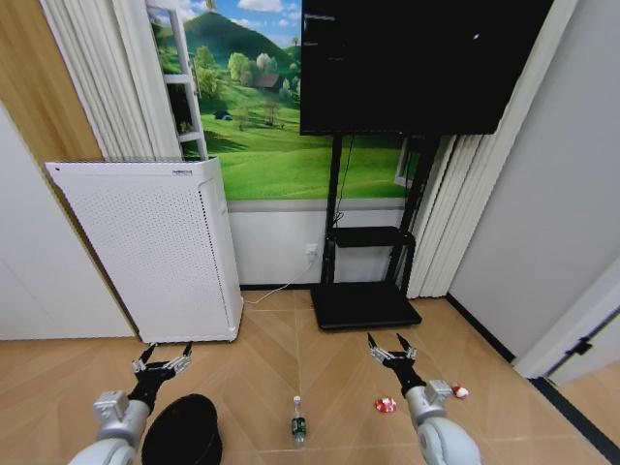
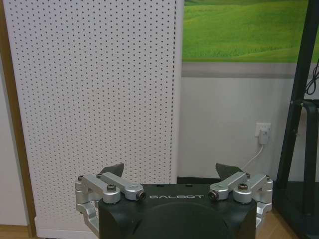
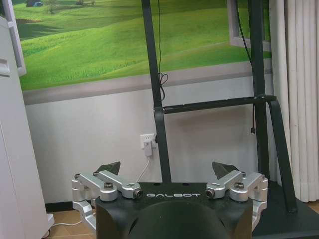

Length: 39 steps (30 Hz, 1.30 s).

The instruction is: Pick up the trash bin and place the garbage on the floor into it.

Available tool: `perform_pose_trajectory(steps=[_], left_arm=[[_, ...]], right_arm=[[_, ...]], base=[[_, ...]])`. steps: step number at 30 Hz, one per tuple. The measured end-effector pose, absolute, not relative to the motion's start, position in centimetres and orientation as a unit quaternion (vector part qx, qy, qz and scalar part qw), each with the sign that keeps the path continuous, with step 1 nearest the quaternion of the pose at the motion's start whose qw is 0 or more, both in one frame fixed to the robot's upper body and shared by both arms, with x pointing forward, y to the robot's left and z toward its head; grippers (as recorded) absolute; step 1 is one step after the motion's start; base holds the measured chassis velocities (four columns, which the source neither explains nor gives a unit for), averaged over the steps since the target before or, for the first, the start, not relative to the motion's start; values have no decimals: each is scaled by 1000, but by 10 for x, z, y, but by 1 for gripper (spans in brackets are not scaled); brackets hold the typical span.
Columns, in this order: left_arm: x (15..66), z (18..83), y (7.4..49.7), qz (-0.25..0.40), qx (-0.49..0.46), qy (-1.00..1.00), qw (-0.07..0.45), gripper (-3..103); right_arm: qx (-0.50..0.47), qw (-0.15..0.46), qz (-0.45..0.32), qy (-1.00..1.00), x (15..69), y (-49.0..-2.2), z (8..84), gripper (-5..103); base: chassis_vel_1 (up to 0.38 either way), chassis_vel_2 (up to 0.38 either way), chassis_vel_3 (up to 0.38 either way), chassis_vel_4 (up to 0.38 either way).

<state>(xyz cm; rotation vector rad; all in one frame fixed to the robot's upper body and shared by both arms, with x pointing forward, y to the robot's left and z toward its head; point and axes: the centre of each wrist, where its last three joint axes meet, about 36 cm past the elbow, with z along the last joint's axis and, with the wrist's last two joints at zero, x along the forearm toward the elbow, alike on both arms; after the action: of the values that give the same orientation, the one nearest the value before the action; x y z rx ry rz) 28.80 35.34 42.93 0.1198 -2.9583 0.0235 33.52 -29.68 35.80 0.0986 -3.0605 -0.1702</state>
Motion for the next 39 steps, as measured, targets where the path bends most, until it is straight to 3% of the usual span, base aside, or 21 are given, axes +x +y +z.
perform_pose_trajectory(steps=[39], left_arm=[[277, 418, 351, 15, 52, -993, 101, 100]], right_arm=[[25, 34, -57, -997, 336, -299, 354, 100]], base=[[0, 0, 0, 0]])
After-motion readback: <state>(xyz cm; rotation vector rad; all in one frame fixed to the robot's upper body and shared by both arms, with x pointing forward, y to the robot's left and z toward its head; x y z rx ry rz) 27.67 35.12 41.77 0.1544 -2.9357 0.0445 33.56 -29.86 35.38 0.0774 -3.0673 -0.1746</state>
